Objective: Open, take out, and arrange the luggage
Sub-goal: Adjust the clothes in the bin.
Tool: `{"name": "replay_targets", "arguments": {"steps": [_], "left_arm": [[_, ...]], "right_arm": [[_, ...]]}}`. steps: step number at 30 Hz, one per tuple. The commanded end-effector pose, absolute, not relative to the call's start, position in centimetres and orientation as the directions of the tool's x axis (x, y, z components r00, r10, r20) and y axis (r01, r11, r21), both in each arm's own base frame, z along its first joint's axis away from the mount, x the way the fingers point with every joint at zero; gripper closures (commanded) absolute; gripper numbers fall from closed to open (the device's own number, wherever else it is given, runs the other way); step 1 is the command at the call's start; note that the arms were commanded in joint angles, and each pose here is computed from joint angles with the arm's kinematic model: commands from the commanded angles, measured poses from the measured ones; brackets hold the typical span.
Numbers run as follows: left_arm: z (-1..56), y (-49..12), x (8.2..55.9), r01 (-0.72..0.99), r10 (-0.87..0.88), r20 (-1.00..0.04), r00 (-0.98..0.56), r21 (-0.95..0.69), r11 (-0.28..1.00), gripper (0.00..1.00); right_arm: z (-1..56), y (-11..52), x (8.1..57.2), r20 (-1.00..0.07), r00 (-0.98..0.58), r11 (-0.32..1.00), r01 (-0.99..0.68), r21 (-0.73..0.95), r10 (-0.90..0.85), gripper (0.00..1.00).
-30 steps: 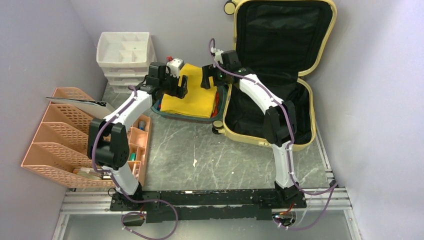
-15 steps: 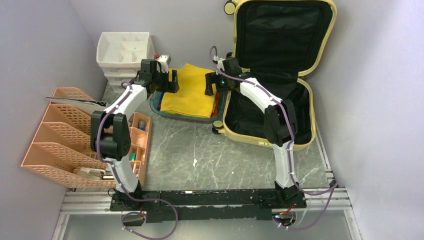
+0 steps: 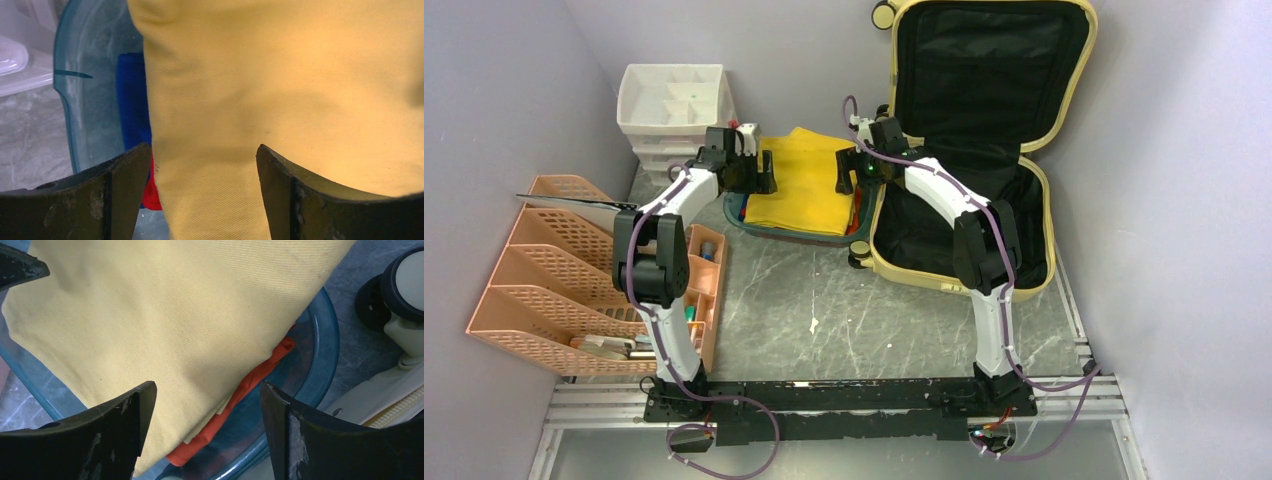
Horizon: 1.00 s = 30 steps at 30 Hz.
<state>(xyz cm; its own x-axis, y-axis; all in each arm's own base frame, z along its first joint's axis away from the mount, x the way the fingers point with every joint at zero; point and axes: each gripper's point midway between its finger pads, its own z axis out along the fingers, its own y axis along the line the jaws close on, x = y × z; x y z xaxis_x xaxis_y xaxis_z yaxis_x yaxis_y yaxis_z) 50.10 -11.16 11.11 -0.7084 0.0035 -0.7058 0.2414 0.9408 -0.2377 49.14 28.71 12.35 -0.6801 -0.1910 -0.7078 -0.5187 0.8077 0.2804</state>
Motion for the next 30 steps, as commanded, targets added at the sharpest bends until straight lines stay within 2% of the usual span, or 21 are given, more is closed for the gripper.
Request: {"name": "replay_targets", "arguments": {"steps": [1,10,16,22,28,30], "left_arm": [[12.6,-10.4,51.9,0.249,0.031,-0.763,-0.646,-0.171,0.953,0.19],[9.7,-11.7,51.4,0.254,-0.010,-0.694,-0.720,-0.277,0.927,0.19],[9.6,-11.1,52.0,0.227,-0.050,-0.689,-0.723,-0.305,0.925,0.21],[9.9,-10.7,52.1,0.225,-0.103,-0.678,-0.728,-0.378,0.898,0.37],[11.9,-11.4,52.1,0.254,-0.130,-0.698,-0.705,-0.419,0.872,0.58],[12.4,-11.7,52.0,0.262,-0.138,-0.697,-0.704,-0.435,0.862,0.68]], "right_arm": [[16.0,29.0,49.5,-0.776,-0.603,0.795,-0.556,0.244,-0.183,0.22],[15.5,29.2,49.4,-0.772,-0.603,0.793,-0.562,0.236,-0.198,0.23],[15.1,29.3,49.3,-0.769,-0.605,0.792,-0.565,0.231,-0.207,0.22],[14.6,29.5,49.3,-0.763,-0.610,0.794,-0.564,0.227,-0.215,0.23],[14.8,29.6,49.3,-0.766,-0.604,0.794,-0.567,0.219,-0.220,0.23],[14.8,29.6,49.4,-0.766,-0.603,0.795,-0.566,0.217,-0.220,0.23]]}}
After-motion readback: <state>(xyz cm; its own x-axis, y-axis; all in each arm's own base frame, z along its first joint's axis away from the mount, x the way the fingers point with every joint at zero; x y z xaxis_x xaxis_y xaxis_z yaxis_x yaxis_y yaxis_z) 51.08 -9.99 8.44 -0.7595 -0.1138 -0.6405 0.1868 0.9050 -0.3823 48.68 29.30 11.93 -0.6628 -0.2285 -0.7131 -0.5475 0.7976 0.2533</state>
